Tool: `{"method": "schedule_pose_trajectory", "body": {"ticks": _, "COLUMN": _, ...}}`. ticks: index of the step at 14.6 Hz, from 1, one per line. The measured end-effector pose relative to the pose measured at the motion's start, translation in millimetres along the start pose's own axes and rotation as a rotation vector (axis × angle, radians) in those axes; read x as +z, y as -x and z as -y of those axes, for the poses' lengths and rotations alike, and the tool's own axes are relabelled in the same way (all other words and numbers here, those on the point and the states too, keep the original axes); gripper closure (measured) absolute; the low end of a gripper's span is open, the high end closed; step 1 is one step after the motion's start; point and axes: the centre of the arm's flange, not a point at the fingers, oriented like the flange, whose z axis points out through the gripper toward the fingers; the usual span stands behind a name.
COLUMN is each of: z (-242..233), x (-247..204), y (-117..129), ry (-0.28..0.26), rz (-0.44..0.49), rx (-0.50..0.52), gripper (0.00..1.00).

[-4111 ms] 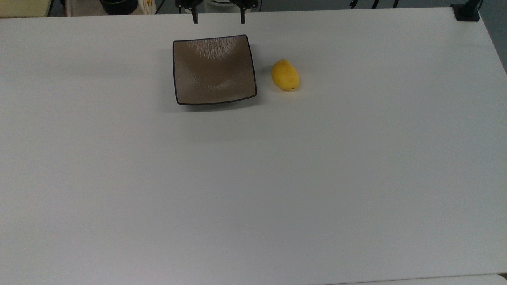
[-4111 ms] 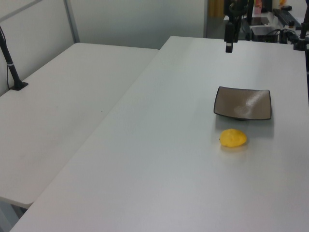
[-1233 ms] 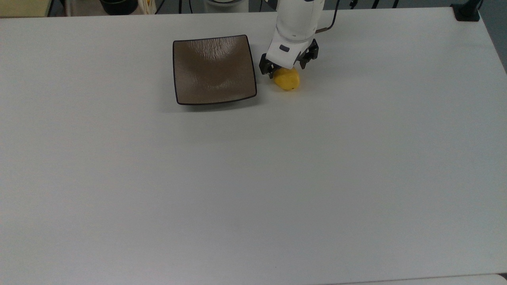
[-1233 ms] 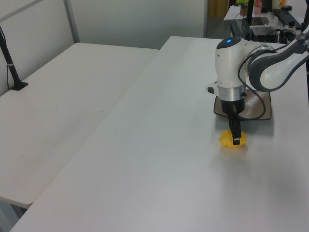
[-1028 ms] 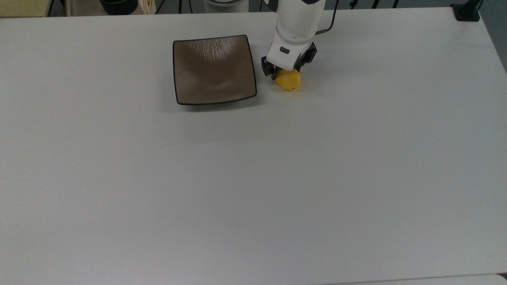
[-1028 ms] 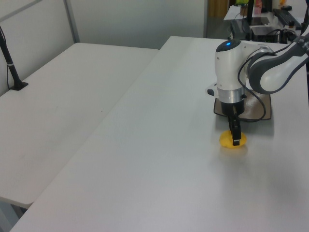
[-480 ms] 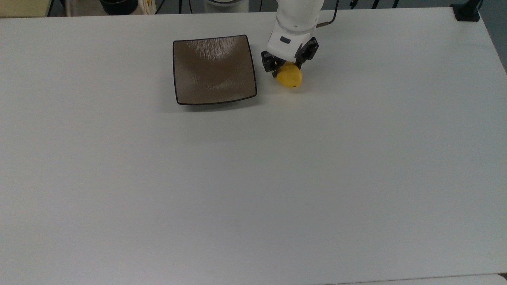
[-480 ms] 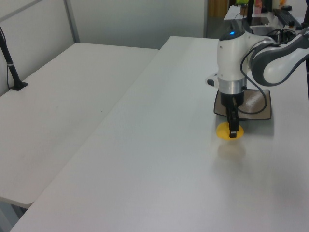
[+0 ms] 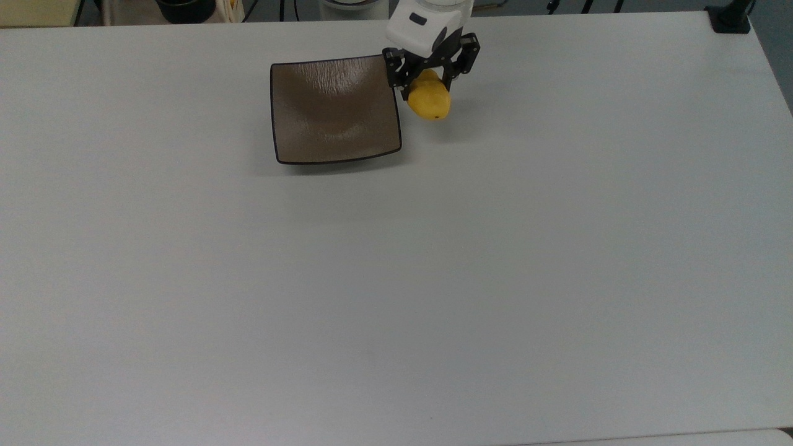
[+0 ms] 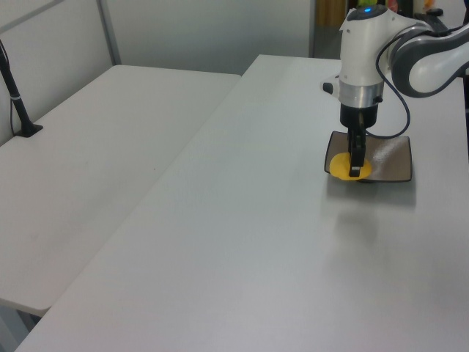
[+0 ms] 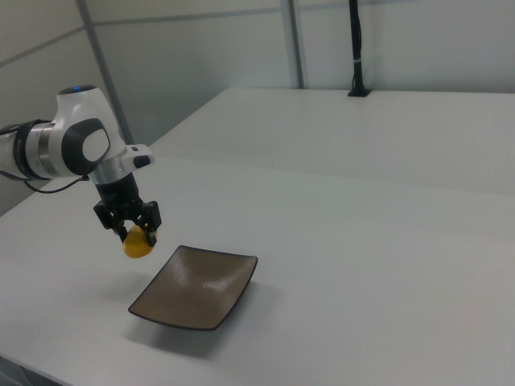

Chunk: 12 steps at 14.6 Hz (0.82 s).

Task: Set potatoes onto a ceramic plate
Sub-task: 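Carry the potato over the brown plate and lower it, then open the gripper to release the potato onto the plate, then raise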

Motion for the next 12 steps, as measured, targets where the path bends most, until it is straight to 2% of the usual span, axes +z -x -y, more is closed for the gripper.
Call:
{"method": "schedule_pose_trajectory", "body": {"ticks": 4, "z": -53.0, "x": -2.3, "y": 2.2, "ry": 0.015, "rz": 0.001, "rx": 0.088, "gripper": 0.33}}
{"method": "schedule_pose_trajectory", "body": {"ticks": 6, "z": -59.5, "x": 0.1, "y": 2.9, "ry": 0.024, "rz": 0.007, "rx": 0.093, "gripper": 0.33}}
{"method": "schedule_pose_trajectory", "body": {"ticks": 8, "z": -59.3, "x": 2.3, "y": 3.0, "ry": 0.024, "rz": 0.012, "rx": 0.093, "gripper": 0.29}}
{"method": "schedule_pose_trajectory", "body": {"ticks": 10, "z": -59.3, "x": 2.9, "y": 2.9, "ry": 0.023, "rz": 0.013, "rx": 0.092, "gripper": 0.03}}
{"method": "schedule_pose_trajectory", "body": {"ticks": 12, "z": -59.3, "x": 2.9, "y": 2.9, "ry": 0.023, "rz": 0.013, "rx": 0.092, "gripper": 0.00}}
